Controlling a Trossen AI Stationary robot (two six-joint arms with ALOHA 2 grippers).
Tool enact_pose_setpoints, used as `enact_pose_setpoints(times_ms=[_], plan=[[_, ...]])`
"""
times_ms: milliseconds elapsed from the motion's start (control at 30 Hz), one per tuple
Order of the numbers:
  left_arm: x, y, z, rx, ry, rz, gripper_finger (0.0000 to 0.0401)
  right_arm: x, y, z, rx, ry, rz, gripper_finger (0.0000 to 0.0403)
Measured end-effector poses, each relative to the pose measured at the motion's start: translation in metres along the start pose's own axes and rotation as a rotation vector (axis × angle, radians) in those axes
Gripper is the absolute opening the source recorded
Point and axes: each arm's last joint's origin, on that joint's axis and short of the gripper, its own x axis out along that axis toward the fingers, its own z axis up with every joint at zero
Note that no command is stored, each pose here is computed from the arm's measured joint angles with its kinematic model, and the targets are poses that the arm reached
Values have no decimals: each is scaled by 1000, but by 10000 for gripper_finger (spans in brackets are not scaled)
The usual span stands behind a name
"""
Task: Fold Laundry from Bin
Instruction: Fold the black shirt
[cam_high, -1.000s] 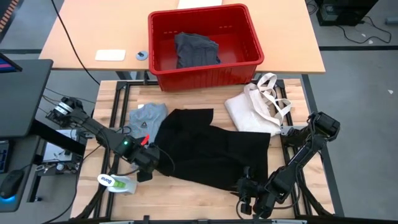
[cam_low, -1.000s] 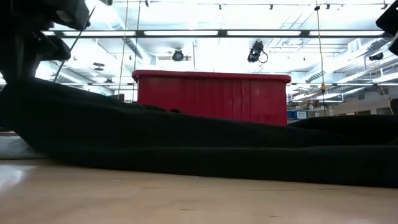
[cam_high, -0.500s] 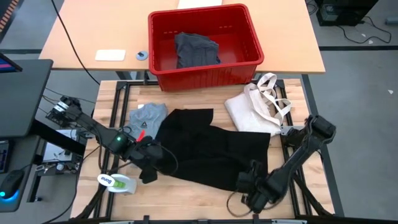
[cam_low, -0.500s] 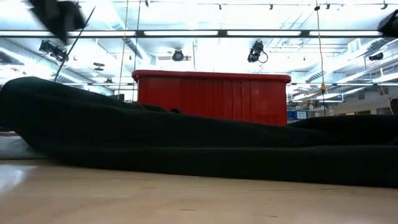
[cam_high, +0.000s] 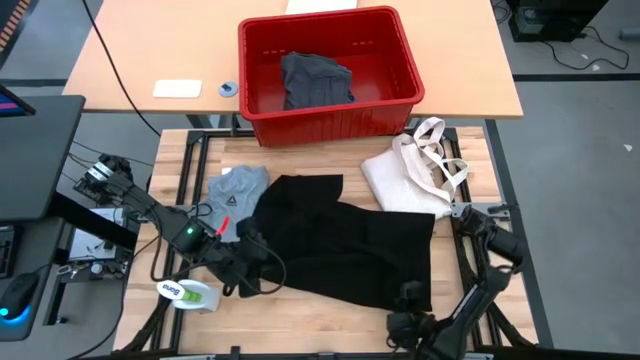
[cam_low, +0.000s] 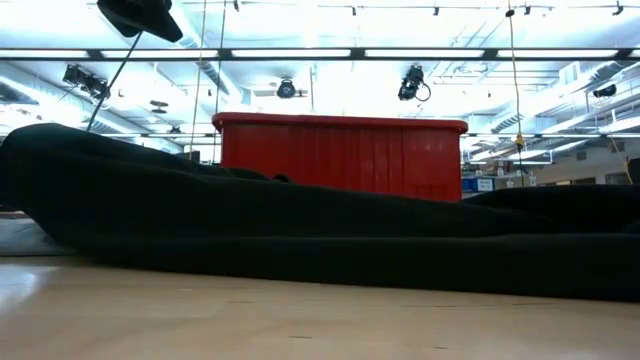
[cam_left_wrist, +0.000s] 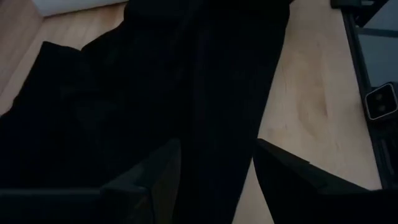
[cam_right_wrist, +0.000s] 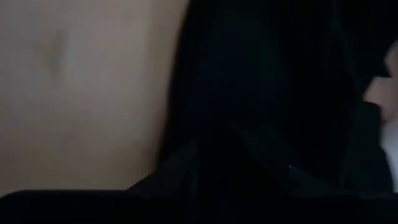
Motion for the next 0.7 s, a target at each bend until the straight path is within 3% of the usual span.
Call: enact_pose_setpoints(times_ms=[167,333,567,700], plan=[[-1,-1,-1,-13,4,-5,204,3,2,9,-66,72,-128,131],[-1,-1,-2,-14,13,-1,204,13,12,2,-119,107,-186,131],[-1,-1,-3,-11,17,2,204,13,11,0,-43,102,-204,148],[-1,0,-3,-6,25,6,204,13,10,2,-38,62,-227,122]])
